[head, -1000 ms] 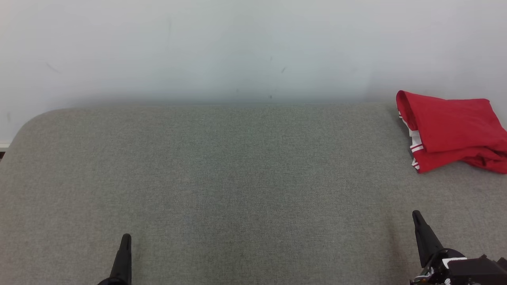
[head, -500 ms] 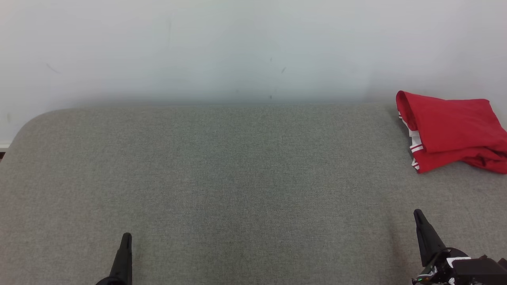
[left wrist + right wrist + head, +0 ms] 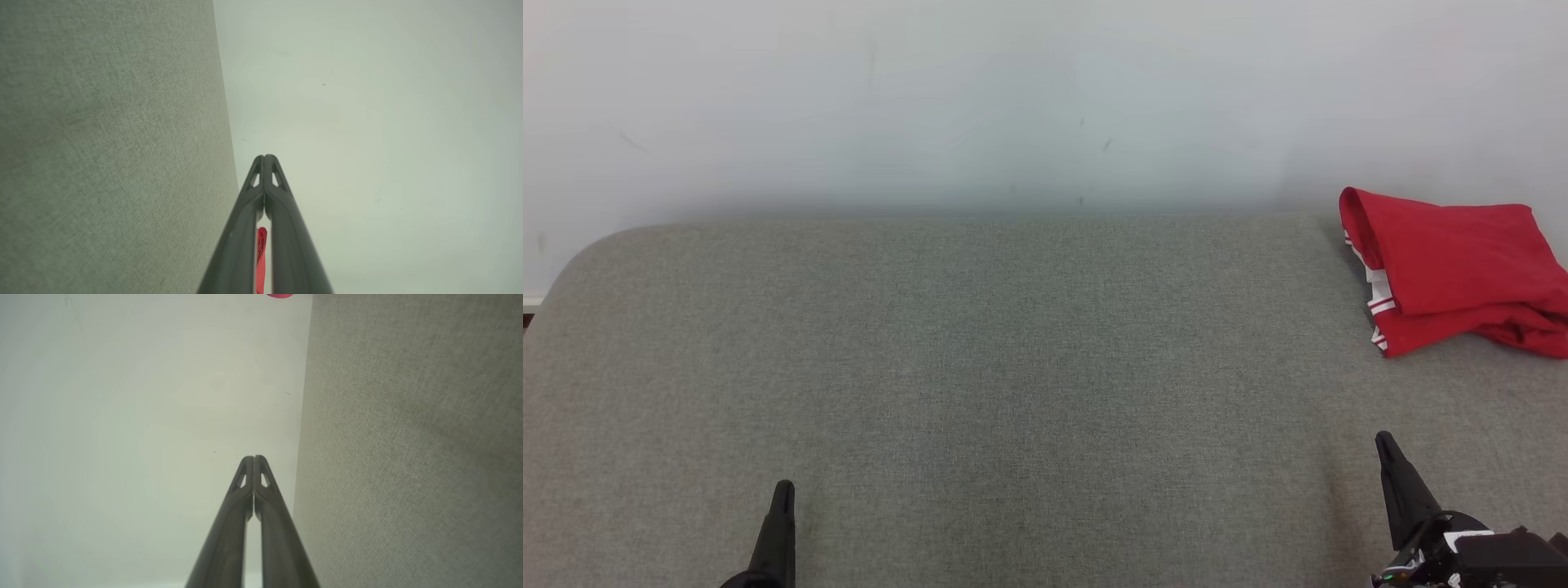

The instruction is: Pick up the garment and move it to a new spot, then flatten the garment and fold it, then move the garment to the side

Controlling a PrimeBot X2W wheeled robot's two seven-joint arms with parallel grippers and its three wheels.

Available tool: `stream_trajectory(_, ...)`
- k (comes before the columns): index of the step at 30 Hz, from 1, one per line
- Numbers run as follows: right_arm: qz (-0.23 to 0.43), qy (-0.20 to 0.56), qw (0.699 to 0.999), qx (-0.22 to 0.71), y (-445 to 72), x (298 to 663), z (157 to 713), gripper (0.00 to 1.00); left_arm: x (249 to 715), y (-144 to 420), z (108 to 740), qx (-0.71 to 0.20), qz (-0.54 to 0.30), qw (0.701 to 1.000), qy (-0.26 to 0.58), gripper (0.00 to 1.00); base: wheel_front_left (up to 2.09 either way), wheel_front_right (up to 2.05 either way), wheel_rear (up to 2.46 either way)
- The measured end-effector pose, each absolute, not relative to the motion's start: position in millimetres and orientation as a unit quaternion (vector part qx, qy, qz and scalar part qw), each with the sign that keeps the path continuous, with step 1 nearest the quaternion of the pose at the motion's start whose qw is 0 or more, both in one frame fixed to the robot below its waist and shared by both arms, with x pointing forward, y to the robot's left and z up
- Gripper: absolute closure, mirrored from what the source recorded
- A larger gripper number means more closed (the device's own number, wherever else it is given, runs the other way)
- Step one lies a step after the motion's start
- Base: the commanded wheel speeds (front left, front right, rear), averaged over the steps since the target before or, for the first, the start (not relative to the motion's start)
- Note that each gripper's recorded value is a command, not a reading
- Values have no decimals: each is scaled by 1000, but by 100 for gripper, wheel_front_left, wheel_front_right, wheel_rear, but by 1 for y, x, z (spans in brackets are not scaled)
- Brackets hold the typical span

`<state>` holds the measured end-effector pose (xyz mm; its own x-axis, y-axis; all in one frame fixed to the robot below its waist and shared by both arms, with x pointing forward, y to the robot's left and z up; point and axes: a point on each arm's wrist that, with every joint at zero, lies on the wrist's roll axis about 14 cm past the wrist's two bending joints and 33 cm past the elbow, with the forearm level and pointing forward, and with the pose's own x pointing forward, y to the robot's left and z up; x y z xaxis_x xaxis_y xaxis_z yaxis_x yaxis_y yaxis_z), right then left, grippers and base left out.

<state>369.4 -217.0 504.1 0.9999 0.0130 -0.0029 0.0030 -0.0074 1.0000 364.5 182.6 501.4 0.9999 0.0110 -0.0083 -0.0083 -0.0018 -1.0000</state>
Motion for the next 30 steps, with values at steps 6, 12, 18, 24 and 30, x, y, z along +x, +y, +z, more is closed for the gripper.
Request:
stream_trajectory(6, 3, 5, 705, 709, -217, 369, 504, 100, 364, 183, 501, -708, 7, 706, -1, 100, 0, 0, 0)
stream_trajectory(12, 3, 5, 706, 709, -217, 369, 504, 100, 364, 183, 501, -708, 7, 706, -1, 100, 0, 0, 0)
stream_trajectory(18, 3, 6, 706, 709, -217, 369, 504, 100, 364, 183, 501, -708, 7, 706, -1, 100, 0, 0, 0)
stream_trajectory(24, 4, 6, 706, 708, -217, 369, 504, 100, 364, 183, 501, -708, 7, 706, -1, 100, 0, 0, 0)
stream_trajectory(30, 3, 6, 706, 708, -217, 369, 504, 100, 364, 183, 501, -708, 7, 706, -1, 100, 0, 0, 0)
